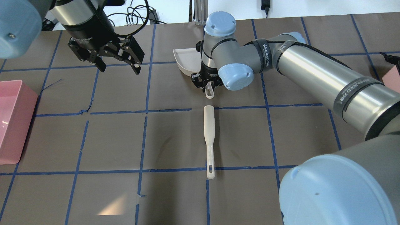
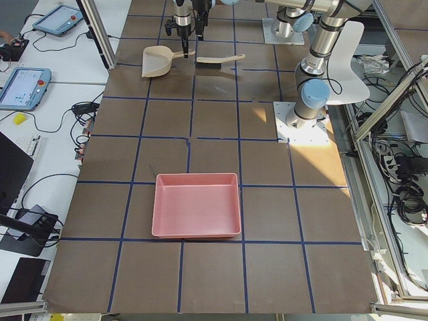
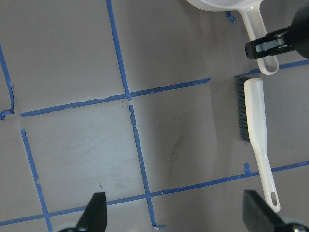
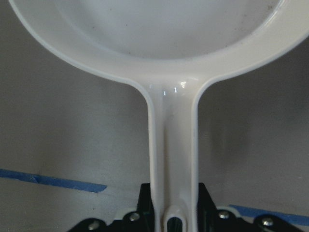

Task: Sweep and dump trash in nearest bin
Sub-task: 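Open the right gripper to release the dustpan handle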

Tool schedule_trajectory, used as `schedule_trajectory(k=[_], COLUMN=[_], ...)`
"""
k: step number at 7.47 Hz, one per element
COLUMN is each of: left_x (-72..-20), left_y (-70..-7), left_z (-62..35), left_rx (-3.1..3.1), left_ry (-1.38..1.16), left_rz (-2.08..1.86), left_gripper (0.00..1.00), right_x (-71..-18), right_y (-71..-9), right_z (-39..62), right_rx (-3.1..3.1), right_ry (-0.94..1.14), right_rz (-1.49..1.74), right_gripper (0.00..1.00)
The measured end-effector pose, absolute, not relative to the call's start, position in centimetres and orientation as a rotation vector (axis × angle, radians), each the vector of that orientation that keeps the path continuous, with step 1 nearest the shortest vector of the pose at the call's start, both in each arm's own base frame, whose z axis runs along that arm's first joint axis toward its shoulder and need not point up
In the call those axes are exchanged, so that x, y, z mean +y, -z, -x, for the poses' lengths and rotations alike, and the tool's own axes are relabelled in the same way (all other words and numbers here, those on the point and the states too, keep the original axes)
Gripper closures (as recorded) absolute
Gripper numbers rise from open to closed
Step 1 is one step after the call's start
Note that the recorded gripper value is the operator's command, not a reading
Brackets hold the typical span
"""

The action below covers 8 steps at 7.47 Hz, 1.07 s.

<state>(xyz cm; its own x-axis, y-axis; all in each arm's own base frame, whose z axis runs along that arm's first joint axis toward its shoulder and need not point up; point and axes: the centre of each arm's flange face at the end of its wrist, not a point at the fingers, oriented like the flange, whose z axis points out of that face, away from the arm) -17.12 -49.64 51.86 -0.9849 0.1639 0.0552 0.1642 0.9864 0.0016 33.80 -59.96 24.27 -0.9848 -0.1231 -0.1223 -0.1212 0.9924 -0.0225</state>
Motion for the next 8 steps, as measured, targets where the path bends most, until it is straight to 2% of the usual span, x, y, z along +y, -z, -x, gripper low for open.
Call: schedule_trajectory(k=[1,2,3,4,6,8], left_x=[-49.6,-49.6,-49.6,-49.6,-49.6,-49.6], left_y=[-51.9,-51.9,-51.9,-51.9,-51.9,-51.9], left_z=[17.1,17.1,17.1,17.1,17.1,17.1], left_rx=[-3.076,-3.076,-3.076,-3.076,-3.076,-3.076], left_ry=[0.009,0.010,0.009,0.009,0.008,0.007], left_rz=[0.254,0.254,0.254,0.254,0.254,0.254], left_gripper=[0.00,0.00,0.00,0.00,0.00,0.00], right_x=[-60.1,-60.4,-60.6,-60.7,-61.4,-62.0], right_y=[-24.4,-24.8,-25.2,-25.4,-26.8,-31.6], right_z=[-33.9,-33.9,-33.9,-34.0,-33.4,-30.6], right_rx=[3.011,3.009,3.006,3.005,3.003,3.024], right_ry=[0.030,0.047,0.061,0.068,0.095,0.164], right_rz=[0.187,0.187,0.186,0.185,0.170,0.107], right_gripper=[0.40,0.18,0.06,0.01,0.00,0.00])
